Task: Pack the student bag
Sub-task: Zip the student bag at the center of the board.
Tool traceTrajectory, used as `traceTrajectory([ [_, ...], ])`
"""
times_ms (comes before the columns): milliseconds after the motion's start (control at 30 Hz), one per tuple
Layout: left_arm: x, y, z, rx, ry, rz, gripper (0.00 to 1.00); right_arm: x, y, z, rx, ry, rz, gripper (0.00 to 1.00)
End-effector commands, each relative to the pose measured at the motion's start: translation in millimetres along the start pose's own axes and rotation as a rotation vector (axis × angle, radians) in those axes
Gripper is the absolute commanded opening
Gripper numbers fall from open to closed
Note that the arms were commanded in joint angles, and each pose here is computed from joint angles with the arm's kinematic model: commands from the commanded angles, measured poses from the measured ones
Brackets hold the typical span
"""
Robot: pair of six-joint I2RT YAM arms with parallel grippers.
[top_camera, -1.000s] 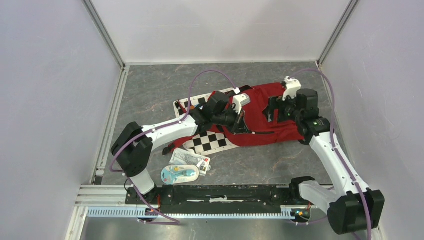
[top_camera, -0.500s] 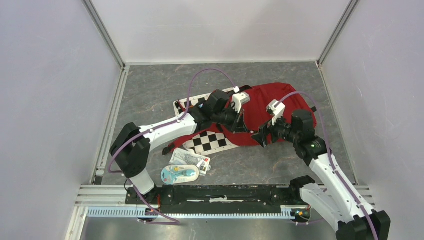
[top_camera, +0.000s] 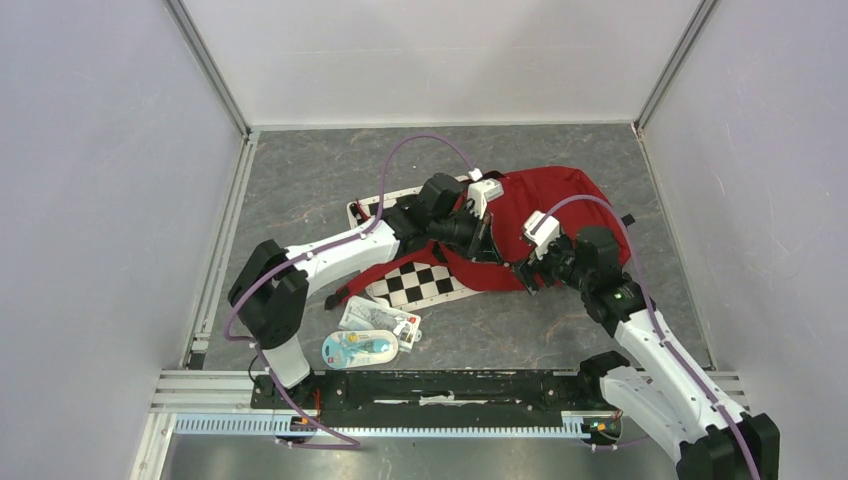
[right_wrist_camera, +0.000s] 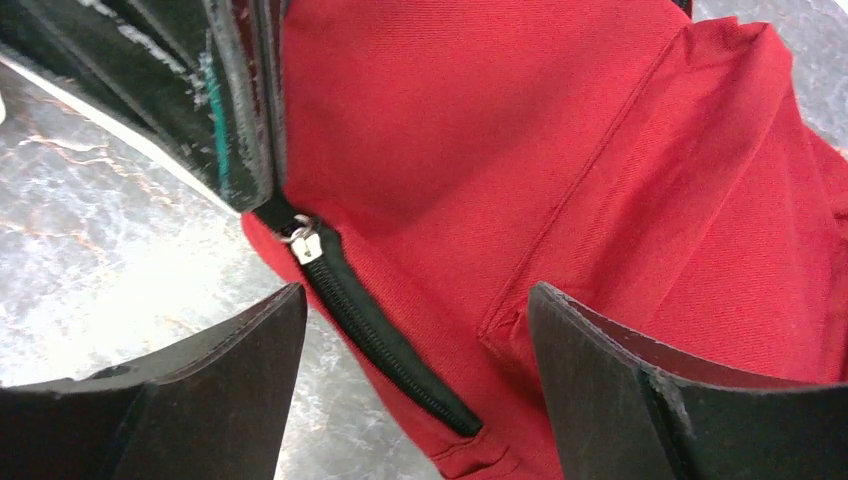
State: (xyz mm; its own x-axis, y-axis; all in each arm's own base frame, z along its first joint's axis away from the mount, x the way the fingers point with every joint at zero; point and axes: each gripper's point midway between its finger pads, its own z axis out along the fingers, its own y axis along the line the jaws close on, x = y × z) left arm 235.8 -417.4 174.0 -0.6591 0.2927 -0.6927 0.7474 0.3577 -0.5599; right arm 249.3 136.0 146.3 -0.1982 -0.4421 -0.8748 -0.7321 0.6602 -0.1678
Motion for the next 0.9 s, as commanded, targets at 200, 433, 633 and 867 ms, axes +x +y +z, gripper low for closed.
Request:
traceTrajectory([
  [200,-45.1,-15.2,-0.1,0.016,-0.098,-0.158,0.02,11.2,-14.2,8.5,0.060,0.093,-0.094,0.55],
  [433,-51.9,6.5,-12.0,-0.150,-0.136,-0.163,0.02,35.3,-9.1,-8.6,0.072,0.189,-0.105,0.17],
  [633,-51.5,36.2,-24.4,-0.289,-0.127,-0.135,0.02,35.0,-14.8,-18.9,0.119,0.194,-0.131,0.00],
  [867,-65.5,66.4,-46.7,-0.366,-0.162,-0.145,0.02,34.6,-14.6,-20.2,0.113,0.208,-0.144,0.00],
])
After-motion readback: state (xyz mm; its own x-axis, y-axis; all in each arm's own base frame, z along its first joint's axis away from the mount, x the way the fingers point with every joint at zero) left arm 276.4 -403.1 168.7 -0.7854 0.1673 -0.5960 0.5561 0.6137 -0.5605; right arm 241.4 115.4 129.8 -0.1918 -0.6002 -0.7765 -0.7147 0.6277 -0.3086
